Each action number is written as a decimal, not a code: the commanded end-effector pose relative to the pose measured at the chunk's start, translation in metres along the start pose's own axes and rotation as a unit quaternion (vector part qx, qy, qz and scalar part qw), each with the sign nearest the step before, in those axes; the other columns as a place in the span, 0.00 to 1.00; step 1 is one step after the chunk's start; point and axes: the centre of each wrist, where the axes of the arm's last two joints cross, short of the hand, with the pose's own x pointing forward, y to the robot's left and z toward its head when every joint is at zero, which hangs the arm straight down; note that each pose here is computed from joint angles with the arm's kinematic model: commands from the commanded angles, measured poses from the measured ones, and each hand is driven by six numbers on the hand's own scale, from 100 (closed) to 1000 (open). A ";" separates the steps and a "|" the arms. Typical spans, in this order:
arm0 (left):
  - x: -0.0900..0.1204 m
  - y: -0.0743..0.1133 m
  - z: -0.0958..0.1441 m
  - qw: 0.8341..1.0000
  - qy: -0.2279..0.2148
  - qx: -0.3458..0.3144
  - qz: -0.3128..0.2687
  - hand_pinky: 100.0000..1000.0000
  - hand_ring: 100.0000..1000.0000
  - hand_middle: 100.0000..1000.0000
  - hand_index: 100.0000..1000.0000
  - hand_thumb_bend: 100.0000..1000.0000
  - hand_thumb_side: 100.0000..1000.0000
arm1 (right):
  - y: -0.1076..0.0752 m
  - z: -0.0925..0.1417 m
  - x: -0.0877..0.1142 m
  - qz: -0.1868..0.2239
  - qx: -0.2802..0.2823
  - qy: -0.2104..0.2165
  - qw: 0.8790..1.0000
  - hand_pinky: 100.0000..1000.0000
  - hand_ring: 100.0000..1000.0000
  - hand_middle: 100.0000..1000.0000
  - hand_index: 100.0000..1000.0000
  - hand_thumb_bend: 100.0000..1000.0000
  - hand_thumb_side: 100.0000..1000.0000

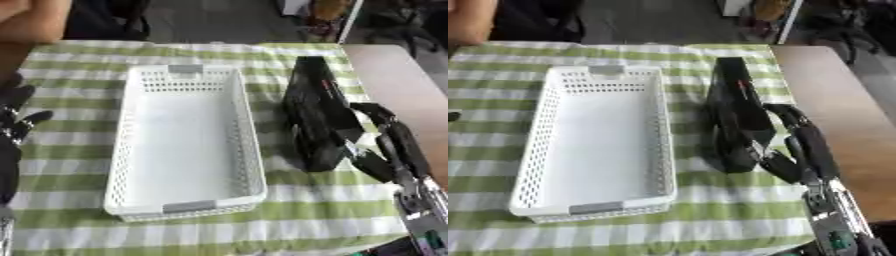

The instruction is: Pick up objects on the table and place them in the box.

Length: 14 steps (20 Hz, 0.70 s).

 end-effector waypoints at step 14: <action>0.006 0.002 -0.004 1.000 -0.014 -0.003 -0.004 0.76 1.00 1.00 0.81 0.06 1.00 | -0.002 0.000 -0.006 0.021 0.017 -0.003 1.000 0.90 0.83 0.78 0.88 0.61 0.99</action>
